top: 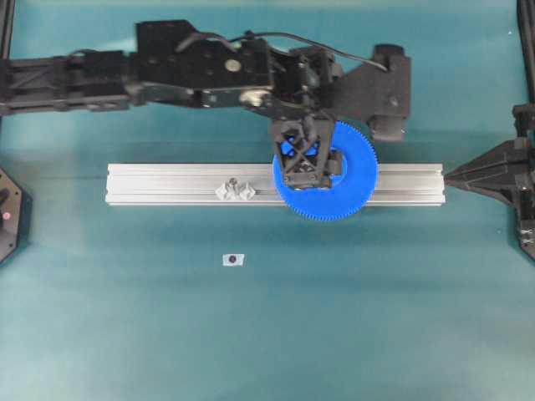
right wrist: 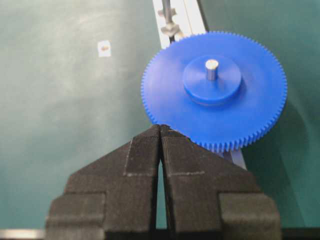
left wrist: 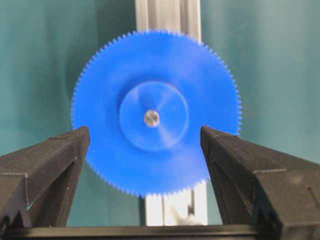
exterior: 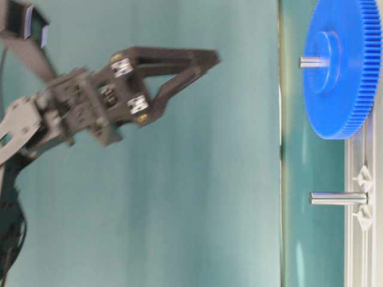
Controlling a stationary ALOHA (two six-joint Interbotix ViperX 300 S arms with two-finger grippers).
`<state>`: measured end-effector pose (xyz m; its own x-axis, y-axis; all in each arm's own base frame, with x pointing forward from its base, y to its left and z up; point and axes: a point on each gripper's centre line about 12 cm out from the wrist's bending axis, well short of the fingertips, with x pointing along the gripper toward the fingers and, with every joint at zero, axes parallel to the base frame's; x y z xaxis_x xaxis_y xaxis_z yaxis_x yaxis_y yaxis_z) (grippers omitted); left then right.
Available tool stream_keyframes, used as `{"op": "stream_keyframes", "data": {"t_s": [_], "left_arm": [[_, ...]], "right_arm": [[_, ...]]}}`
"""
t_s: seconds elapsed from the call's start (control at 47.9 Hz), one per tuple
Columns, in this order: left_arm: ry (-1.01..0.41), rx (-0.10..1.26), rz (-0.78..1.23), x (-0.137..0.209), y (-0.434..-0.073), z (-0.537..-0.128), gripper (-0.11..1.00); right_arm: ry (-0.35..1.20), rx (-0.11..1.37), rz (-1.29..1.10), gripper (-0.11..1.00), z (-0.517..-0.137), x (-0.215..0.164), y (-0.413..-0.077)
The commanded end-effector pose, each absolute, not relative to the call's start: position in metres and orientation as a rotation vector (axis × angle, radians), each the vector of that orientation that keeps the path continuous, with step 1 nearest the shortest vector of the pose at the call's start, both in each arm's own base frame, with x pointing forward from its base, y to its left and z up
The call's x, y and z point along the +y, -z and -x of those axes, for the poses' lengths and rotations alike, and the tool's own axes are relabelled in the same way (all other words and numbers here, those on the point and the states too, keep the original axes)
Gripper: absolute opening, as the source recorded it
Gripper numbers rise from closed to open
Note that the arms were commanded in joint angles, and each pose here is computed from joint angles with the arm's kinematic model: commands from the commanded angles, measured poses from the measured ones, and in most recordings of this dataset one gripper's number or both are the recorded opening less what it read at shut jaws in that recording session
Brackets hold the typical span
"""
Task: Insert the large gear onto the shaft.
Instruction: 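Open the left gripper and release the gear on the shaft, then withdraw the left gripper away from the mounted gear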
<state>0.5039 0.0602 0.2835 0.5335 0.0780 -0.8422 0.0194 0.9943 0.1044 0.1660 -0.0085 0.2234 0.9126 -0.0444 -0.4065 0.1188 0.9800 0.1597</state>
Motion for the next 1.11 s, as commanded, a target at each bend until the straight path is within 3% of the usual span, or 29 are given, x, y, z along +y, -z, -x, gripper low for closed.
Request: {"op": "stream_keyframes", "data": {"t_s": [0.0,0.626,1.085], "left_arm": [[-0.048,0.921,-0.105,0.057,-0.321,-0.489,0.85],[-0.077,0.795,-0.039,0.045,-0.340,-0.443,0.85],[-0.066,0.751,-0.040,0.039,-0.336,-0.451,0.85]], "right_arm": [[0.087,0.404,-0.192,0.05,-0.168,-0.009,-0.227],[0.087,0.402,-0.192,0.05,-0.168,-0.009,-0.228],[0.089,0.403,-0.202,0.05,-0.168,-0.009,-0.227]]}}
